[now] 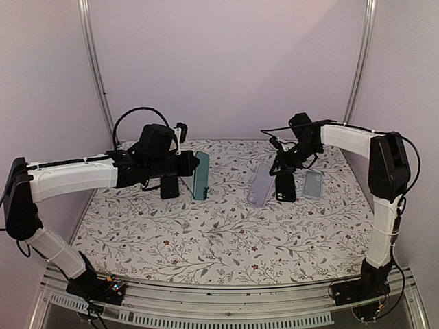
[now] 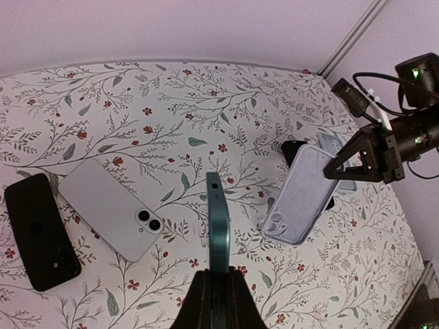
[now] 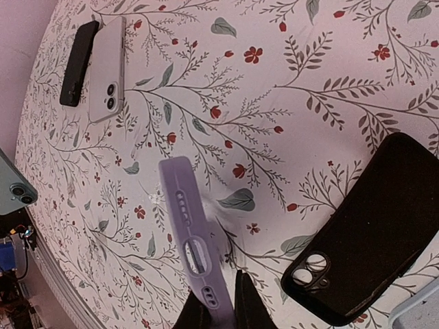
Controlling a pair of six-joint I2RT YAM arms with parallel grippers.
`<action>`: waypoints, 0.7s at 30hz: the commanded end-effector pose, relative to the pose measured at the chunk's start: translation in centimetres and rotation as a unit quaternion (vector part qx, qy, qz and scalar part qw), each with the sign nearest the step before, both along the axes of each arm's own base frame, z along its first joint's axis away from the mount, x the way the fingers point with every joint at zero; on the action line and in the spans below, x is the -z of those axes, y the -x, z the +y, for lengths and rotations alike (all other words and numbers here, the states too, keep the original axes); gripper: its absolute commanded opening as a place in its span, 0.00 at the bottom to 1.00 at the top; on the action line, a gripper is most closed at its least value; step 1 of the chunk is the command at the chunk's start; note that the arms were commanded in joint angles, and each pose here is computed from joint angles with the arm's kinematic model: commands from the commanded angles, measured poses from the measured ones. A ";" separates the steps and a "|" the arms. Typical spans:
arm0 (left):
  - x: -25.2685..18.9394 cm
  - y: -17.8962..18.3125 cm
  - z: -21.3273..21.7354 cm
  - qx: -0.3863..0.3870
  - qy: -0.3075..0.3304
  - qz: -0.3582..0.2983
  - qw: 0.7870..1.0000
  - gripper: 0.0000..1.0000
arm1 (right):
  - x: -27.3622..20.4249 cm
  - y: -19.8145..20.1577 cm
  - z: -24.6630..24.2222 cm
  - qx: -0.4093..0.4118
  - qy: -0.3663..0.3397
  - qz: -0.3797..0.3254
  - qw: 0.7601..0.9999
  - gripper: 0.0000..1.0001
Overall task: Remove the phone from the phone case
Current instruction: Place the phone case at the center of the board.
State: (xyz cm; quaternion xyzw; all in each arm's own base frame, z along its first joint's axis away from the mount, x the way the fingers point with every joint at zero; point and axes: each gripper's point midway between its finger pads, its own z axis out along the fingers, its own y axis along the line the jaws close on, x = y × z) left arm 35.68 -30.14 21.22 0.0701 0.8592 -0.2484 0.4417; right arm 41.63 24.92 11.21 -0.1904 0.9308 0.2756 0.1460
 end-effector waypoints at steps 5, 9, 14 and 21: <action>-2.1 -0.4 0.1 -0.002 0.031 -0.022 0.999 0.00 | 1.7 -1.8 -1.1 0.007 0.041 -0.007 0.999 0.08; -1.9 -0.5 -0.1 0.000 0.032 -0.018 0.999 0.00 | 2.7 -3.4 -1.5 0.017 0.064 -0.011 0.998 0.15; -1.7 -0.5 -0.1 -0.001 0.030 -0.017 0.999 0.00 | 4.2 -5.3 -2.0 0.031 0.097 -0.020 0.995 0.19; -1.2 -0.4 0.0 -0.003 0.025 -0.012 1.000 0.00 | 5.8 -6.7 -2.4 0.045 0.118 -0.030 0.992 0.22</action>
